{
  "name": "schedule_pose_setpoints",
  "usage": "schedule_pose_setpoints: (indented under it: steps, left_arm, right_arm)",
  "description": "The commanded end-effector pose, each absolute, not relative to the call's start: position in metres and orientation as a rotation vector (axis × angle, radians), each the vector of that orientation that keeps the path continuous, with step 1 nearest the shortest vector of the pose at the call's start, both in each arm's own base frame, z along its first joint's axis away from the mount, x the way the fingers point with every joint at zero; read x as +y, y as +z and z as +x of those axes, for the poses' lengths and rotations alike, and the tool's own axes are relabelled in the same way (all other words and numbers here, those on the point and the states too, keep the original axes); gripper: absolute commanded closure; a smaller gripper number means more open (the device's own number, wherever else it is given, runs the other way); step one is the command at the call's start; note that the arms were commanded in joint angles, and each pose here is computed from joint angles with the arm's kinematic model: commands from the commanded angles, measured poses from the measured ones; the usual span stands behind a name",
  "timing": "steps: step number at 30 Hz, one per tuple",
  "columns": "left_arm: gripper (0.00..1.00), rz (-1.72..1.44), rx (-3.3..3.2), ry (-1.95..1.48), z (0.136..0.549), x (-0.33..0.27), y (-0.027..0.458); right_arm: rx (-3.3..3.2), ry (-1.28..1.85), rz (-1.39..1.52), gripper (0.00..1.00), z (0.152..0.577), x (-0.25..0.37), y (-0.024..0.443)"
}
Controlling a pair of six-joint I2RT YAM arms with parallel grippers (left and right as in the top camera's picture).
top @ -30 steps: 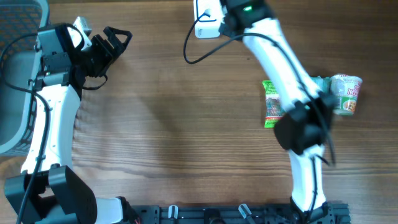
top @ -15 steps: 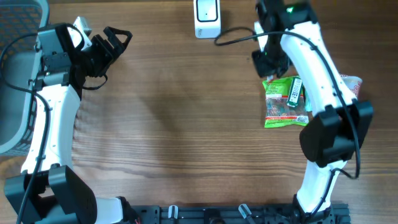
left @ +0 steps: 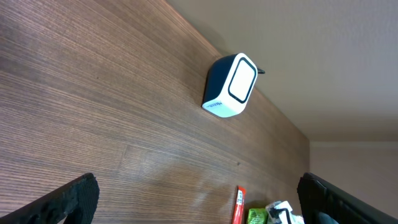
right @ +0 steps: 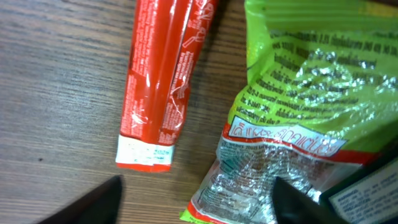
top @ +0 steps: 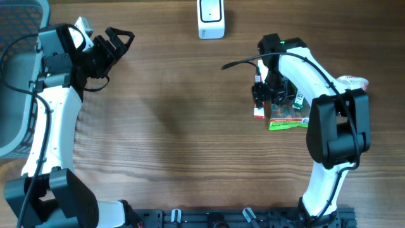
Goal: Scan the item barcode
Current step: 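Carry the red stick right and place it beside the green packets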
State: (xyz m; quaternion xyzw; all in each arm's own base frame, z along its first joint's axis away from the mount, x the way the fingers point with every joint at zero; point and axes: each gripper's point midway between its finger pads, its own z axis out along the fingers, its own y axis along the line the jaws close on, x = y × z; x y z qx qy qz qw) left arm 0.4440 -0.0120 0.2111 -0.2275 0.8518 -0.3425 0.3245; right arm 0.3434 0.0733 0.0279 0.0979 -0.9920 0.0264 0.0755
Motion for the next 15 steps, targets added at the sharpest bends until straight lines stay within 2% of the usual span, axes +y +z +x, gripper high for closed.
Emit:
schedule_pose_setpoints:
  steps: [1, 4, 6, 9, 15]
  left_arm:
    - [0.0, -0.603, 2.23, -0.889, 0.447, -0.009, 0.211]
    - [0.0, -0.603, 2.23, -0.889, 0.447, -0.009, 0.211]
    - [0.0, -0.602, 2.23, -0.89, 0.447, -0.009, 0.211]
    - [0.0, -0.603, 2.23, -0.889, 0.447, -0.009, 0.211]
    - [0.0, -0.603, 2.23, -0.889, 0.447, -0.009, 0.211]
  right_arm:
    - [-3.069, 0.042, 0.314, 0.14, 0.366, 0.082, 0.052]
    - [-3.182, 0.013, 0.321, 0.1, 0.383, 0.086, 0.087]
    - [-3.267, -0.019, 0.324, 0.0, 0.394, 0.089, 0.109]
    - [-3.36, -0.042, 0.33, 0.0, 0.402, 0.091, 0.133]
    - [-3.461, -0.066, 0.339, 0.0, 0.424, 0.096, 0.142]
